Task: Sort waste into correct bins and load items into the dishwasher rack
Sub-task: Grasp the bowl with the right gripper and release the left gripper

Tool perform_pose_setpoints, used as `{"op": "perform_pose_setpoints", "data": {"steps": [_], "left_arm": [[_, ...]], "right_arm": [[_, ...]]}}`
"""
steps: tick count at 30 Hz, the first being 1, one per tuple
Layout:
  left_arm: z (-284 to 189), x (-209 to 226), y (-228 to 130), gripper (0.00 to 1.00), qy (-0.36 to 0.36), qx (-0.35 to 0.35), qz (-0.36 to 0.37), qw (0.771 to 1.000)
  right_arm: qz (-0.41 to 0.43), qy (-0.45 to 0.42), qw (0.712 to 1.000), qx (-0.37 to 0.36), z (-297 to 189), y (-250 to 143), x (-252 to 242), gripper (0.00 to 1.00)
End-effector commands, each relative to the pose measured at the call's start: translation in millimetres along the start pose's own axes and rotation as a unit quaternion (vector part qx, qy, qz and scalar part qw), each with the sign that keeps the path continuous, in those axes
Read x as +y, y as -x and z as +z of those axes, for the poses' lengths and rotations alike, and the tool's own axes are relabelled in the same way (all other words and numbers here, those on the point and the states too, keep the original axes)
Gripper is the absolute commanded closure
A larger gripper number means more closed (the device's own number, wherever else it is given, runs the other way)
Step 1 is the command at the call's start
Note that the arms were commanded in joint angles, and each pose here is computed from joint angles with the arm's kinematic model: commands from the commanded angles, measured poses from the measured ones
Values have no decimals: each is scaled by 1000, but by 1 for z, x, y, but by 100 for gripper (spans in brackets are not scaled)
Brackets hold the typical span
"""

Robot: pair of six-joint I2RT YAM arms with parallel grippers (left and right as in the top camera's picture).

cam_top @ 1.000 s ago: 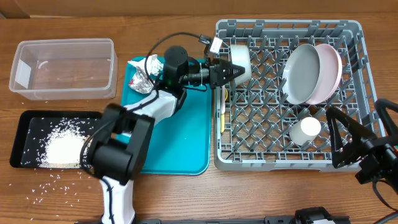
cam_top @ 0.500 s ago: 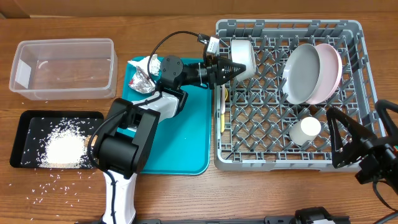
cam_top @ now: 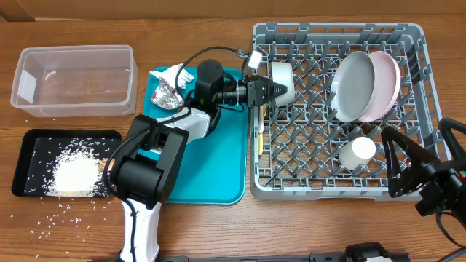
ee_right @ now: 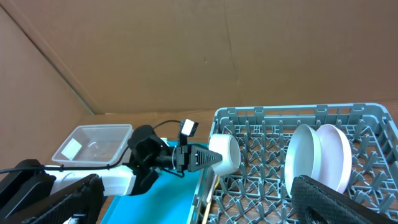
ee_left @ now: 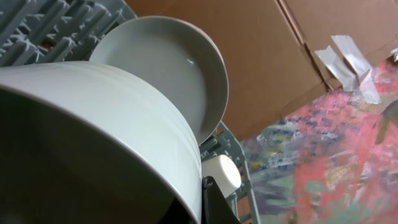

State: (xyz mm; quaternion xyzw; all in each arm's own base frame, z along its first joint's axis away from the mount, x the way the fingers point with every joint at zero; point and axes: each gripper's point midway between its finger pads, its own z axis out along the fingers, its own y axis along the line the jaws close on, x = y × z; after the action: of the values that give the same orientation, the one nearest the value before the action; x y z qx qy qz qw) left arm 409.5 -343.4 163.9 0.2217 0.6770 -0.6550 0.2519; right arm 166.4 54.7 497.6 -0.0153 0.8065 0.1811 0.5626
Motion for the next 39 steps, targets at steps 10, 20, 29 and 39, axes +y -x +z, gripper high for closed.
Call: {"op": "perform_pose_setpoints", "data": {"steps": [10,20,29,39], "left_arm": [[-29,17,12,43,14,-9,-9,1000],[-52,11,16,85,-11,5,-12,1000],[-31,-55,30,96,-82,-4,64,995],[-28,-81,50,96,-75,-26,47,996]], "right_arm": [[4,-9,1000,6,0,-2,-3,0],[4,-9,1000,6,1,-2,-3,0],[5,-11,1000,11,4,-3,-4,0],[9,-15,999,30,18,-5,-7,0]]}}
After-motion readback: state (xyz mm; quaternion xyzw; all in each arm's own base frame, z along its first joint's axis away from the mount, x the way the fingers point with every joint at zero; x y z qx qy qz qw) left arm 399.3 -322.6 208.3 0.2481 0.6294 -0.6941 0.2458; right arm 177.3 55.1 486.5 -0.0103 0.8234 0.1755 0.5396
